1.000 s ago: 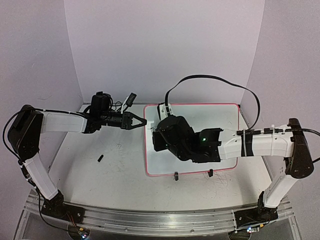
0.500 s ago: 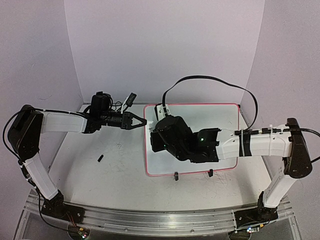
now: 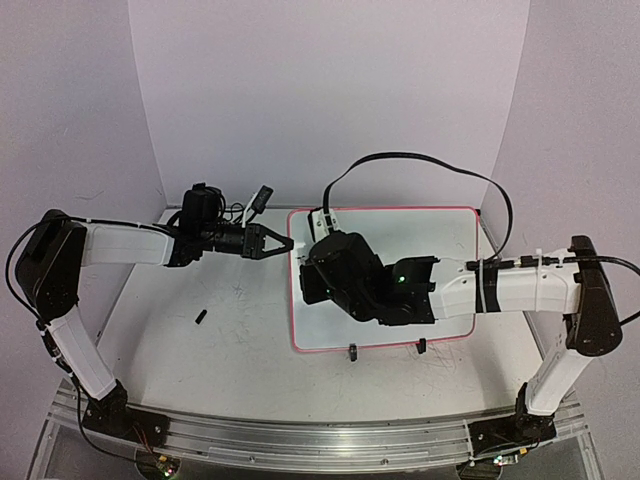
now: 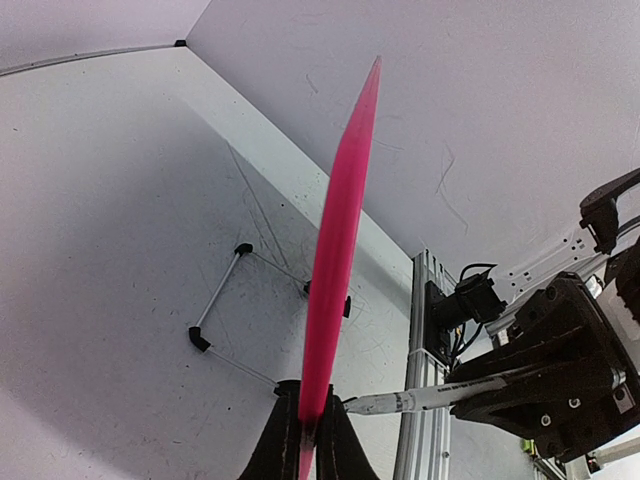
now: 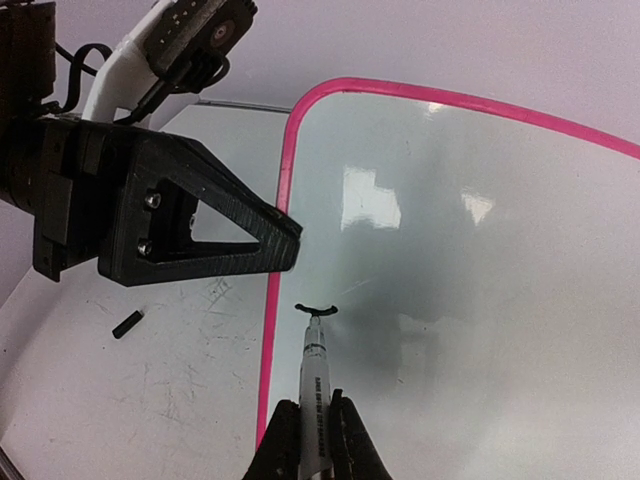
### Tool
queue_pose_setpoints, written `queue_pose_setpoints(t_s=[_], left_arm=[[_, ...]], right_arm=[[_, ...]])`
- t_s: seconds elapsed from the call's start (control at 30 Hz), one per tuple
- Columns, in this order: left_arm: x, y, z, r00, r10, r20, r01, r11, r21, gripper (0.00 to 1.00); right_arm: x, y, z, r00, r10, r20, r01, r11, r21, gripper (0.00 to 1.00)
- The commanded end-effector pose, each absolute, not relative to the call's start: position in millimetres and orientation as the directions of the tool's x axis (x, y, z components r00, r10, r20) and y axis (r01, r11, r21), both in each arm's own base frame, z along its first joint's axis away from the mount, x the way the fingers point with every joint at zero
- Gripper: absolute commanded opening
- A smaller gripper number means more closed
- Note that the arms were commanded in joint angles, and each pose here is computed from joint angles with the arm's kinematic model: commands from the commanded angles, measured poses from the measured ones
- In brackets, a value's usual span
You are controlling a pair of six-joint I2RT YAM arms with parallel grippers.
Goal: Write a sentence on the whiteboard
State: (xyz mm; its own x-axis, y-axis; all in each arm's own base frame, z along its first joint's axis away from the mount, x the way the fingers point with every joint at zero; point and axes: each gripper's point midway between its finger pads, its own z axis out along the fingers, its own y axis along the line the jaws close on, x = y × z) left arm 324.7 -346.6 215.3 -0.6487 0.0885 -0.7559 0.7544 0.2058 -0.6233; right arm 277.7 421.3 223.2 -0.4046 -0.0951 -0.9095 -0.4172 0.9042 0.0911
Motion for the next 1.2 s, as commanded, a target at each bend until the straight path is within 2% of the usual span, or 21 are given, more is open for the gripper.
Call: queue_pose_setpoints(t_s=[0.0,1.17], left_arm=[[314.8,-347.9,228.0,-0.650,0.086,-0.755,0.757,0.165,-0.632,0.00],[314.9,-347.5,230.0,-0.646,0.082,-0.759,0.760,0.166,-0.629,0.00]], right_arm=[[283.1,423.6,232.8,-0.397,-0.056,-0.916,-0.397,0.910,0.117,0.00],[277.1,417.2,209.7,-0.453,-0.092,-0.887,-0.389,0.916,0.104,0.00]])
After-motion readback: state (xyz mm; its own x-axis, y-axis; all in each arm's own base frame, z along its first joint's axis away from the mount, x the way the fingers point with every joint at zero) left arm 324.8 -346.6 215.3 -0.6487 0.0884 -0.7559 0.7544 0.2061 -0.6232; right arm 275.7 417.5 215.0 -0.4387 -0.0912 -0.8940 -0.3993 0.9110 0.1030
